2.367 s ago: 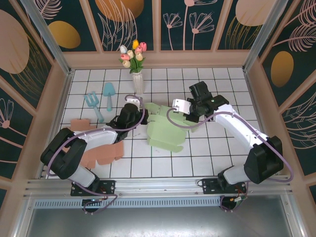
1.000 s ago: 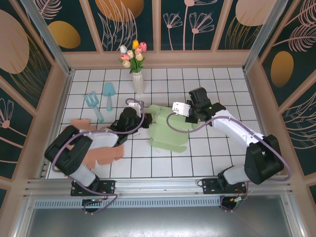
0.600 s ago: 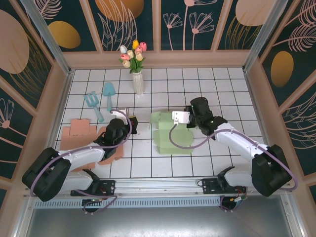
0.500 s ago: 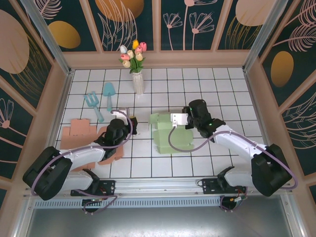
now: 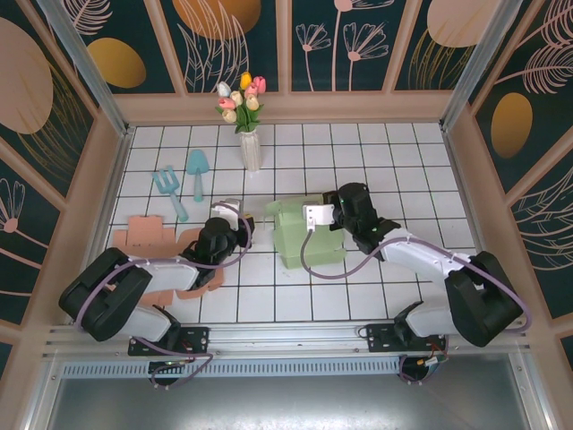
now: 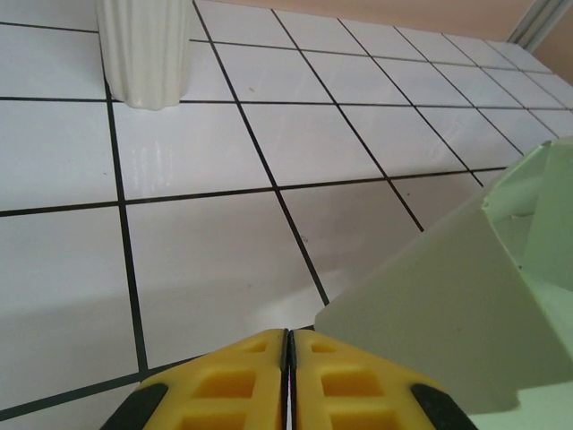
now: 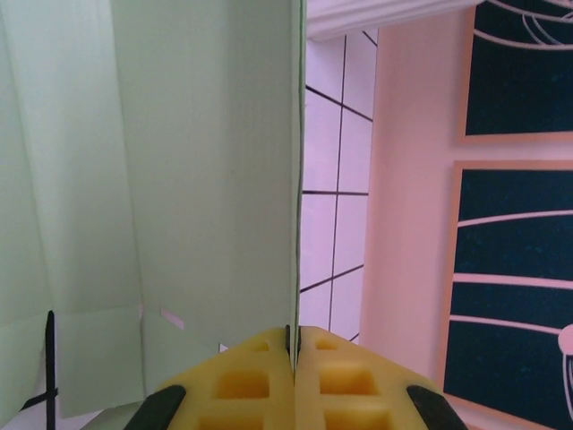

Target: Fold the paper box

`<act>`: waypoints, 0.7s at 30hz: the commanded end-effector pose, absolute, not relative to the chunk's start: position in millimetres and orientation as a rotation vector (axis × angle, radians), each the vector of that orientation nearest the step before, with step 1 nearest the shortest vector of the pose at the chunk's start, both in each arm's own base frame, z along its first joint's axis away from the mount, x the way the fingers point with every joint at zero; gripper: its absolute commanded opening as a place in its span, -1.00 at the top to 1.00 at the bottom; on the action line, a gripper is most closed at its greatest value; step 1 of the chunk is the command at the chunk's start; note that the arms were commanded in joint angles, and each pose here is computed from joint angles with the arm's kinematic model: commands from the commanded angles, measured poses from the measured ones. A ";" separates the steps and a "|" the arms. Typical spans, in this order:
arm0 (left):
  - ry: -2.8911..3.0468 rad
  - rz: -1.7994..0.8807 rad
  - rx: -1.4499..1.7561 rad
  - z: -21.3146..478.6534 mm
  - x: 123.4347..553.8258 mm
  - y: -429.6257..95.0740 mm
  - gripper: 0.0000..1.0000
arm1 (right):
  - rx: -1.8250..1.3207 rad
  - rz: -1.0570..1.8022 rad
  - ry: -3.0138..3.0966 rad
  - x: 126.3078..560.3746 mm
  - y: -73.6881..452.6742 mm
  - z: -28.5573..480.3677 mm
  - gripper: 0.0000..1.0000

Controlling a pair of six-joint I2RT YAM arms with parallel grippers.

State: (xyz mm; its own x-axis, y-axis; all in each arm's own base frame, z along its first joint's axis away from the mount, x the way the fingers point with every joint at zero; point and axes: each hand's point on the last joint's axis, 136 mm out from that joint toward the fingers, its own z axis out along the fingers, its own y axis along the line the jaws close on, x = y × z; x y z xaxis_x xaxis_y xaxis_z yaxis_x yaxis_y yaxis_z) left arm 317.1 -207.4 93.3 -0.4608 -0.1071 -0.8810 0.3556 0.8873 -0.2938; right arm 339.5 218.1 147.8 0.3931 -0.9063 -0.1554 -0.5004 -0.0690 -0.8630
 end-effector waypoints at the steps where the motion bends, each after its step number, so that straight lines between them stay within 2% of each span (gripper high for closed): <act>1: 1.938 -0.544 0.233 97.0 320.1 -213.6 0.73 | -1.682 -0.592 1.168 344.4 226.2 148.9 1.00; 7: 1.941 -0.517 0.252 91.6 324.0 -215.0 0.69 | -1.653 -0.699 1.120 356.0 224.6 141.6 1.00; 12: 1.948 -0.495 0.251 88.1 327.0 -213.5 0.58 | -1.644 -0.714 1.099 357.5 226.0 137.6 1.00; 21: 1.972 -0.482 0.245 82.7 335.6 -216.7 0.55 | -1.587 -0.839 1.029 364.0 219.0 134.5 1.00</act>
